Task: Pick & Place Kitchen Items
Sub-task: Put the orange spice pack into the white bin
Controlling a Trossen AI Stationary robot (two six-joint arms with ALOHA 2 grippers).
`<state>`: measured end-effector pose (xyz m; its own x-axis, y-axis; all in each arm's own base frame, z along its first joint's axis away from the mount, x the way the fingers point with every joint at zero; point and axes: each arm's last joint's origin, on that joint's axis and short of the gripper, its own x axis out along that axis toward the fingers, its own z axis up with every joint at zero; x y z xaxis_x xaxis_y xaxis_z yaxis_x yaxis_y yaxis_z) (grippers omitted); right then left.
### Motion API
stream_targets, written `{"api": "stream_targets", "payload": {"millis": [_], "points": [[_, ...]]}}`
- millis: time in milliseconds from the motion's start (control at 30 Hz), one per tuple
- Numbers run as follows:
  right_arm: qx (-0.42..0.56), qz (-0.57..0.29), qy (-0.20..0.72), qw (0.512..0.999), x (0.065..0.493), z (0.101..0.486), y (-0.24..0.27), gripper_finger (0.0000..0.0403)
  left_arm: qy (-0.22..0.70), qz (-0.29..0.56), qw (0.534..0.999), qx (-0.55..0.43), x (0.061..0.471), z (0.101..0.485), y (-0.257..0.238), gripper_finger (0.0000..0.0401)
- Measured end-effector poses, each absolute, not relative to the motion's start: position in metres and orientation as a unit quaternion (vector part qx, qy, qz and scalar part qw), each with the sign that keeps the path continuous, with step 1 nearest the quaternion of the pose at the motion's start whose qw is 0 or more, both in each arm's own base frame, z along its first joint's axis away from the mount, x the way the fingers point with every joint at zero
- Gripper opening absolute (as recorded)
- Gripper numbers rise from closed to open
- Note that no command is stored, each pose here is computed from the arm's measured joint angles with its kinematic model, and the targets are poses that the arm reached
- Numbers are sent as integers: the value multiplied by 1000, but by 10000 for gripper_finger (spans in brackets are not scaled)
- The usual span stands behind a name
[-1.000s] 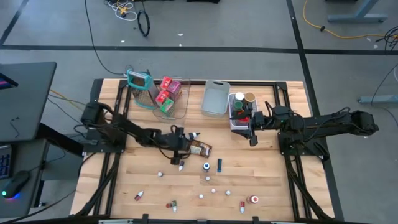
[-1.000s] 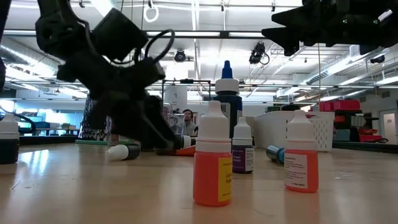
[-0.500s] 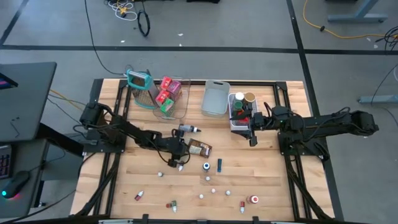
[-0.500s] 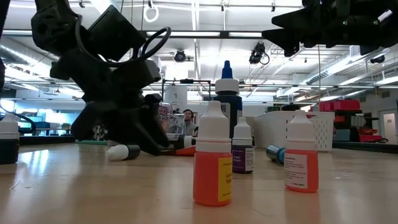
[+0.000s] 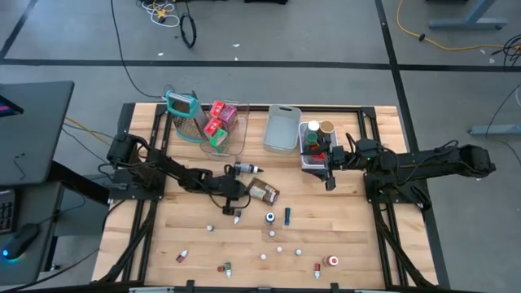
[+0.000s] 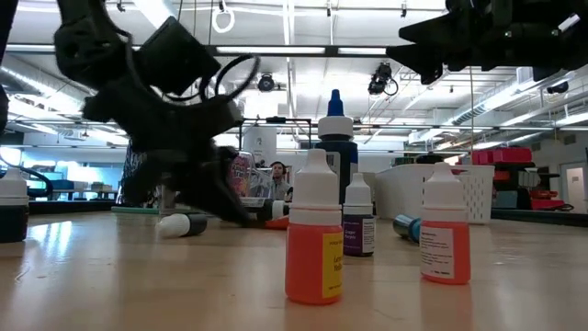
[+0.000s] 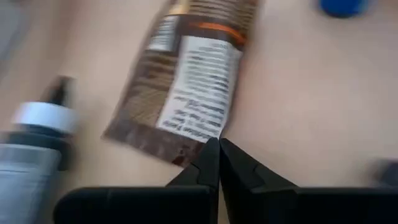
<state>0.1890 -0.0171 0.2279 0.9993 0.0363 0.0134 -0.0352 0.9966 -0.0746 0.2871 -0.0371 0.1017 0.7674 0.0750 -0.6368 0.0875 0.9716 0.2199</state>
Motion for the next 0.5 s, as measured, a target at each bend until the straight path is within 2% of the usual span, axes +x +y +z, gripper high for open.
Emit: {"api": "stream_targets", "payload": {"millis": [100, 400, 500], "points": [[-37, -4, -7, 999, 189, 228, -18, 261, 314, 7, 938, 145, 304, 118, -38, 5], [-27, 1, 12, 1000, 189, 224, -18, 261, 329, 25, 910, 250, 342, 162, -41, 5], [-26, 9, 23, 999, 189, 222, -18, 261, 341, 21, 905, 254, 348, 172, -41, 8]]}}
